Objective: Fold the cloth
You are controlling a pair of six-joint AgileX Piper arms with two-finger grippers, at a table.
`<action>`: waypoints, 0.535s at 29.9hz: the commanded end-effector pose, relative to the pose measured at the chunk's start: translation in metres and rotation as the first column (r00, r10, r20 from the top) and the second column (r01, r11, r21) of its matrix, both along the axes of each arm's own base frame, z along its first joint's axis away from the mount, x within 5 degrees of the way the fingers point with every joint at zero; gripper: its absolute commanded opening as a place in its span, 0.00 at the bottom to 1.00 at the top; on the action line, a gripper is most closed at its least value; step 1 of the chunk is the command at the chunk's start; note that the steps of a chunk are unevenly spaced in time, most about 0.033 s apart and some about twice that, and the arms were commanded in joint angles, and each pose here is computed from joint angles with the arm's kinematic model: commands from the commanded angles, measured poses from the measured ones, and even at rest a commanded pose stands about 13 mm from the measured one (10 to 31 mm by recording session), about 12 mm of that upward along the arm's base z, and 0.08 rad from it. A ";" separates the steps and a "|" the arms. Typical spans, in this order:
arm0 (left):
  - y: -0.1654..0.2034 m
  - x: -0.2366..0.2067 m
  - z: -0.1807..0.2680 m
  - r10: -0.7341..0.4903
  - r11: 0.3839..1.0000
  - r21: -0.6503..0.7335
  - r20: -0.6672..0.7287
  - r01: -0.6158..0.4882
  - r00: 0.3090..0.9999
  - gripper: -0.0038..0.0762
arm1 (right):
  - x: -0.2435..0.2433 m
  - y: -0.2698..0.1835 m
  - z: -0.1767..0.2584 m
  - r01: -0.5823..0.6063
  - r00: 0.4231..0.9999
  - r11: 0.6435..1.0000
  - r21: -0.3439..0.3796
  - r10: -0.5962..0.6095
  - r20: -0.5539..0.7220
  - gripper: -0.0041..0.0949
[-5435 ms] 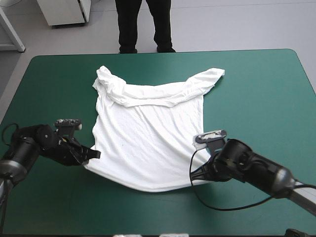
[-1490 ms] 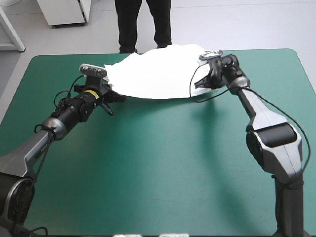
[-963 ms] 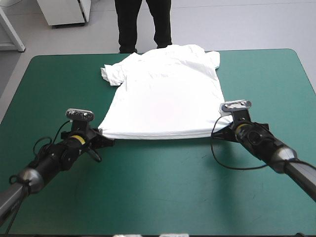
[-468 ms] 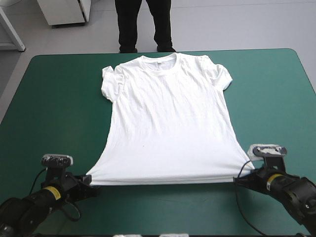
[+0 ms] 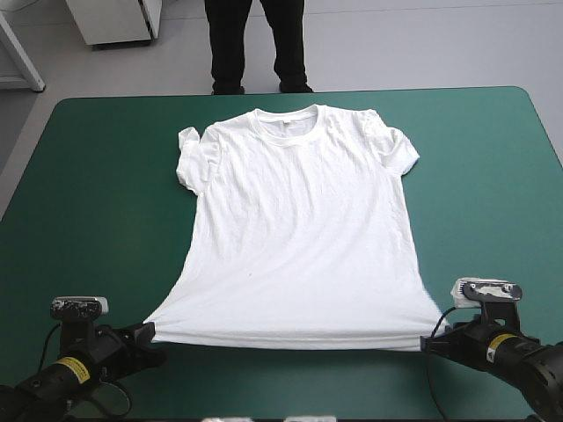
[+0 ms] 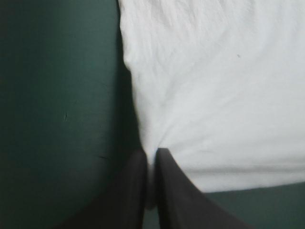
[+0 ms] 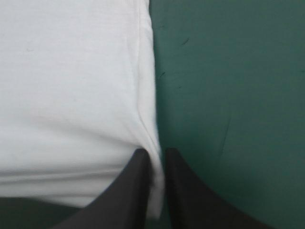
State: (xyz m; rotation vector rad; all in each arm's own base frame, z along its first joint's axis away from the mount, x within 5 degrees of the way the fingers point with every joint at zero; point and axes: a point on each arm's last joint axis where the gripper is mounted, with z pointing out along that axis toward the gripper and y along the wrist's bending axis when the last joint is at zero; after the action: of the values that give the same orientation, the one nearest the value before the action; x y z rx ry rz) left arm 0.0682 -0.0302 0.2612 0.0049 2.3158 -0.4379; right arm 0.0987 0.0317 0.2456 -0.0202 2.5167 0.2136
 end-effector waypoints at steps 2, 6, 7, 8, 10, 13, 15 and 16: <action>-0.004 0.003 0.011 -0.023 0.999 -0.039 0.060 0.025 0.998 0.38 | 0.005 0.003 0.008 -0.016 1.000 1.000 -0.002 0.016 -0.017 0.64; -0.008 -0.003 0.020 -0.043 0.994 -0.097 0.008 0.044 0.999 0.72 | 0.002 0.003 0.015 -0.007 0.996 1.000 -0.006 0.006 -0.084 0.70; -0.008 -0.005 0.024 -0.051 0.994 -0.097 -0.004 0.051 0.999 0.74 | 0.002 0.003 0.020 -0.004 0.997 1.000 -0.004 0.004 -0.082 0.68; -0.007 -0.008 0.029 -0.058 0.994 -0.093 -0.011 0.057 0.998 0.74 | 0.002 0.003 0.028 -0.004 0.998 1.000 0.001 0.004 -0.069 0.65; -0.006 -0.011 0.040 -0.071 0.994 -0.080 -0.002 0.070 0.997 0.72 | 0.004 0.003 0.044 -0.004 1.000 1.000 0.015 0.004 -0.029 0.61; -0.003 -0.013 0.064 -0.063 0.996 -0.059 0.069 0.068 0.996 0.69 | 0.005 0.004 0.076 -0.007 0.999 0.999 0.044 0.005 0.054 0.58; -0.001 -0.011 0.078 -0.057 0.997 -0.038 0.097 0.061 0.994 0.69 | 0.005 0.004 0.099 -0.012 0.993 0.998 0.065 0.004 0.116 0.58; -0.001 -0.008 0.085 -0.055 0.998 -0.023 0.097 0.057 0.994 0.69 | 0.004 0.003 0.109 -0.013 0.990 0.997 0.074 0.002 0.141 0.58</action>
State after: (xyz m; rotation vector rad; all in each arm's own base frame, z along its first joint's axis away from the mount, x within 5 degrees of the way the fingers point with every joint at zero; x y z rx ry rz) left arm 0.0533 -0.0315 0.3173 0.0715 2.3022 -0.5031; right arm 0.1011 0.0351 0.3202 -0.0079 2.4903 0.2650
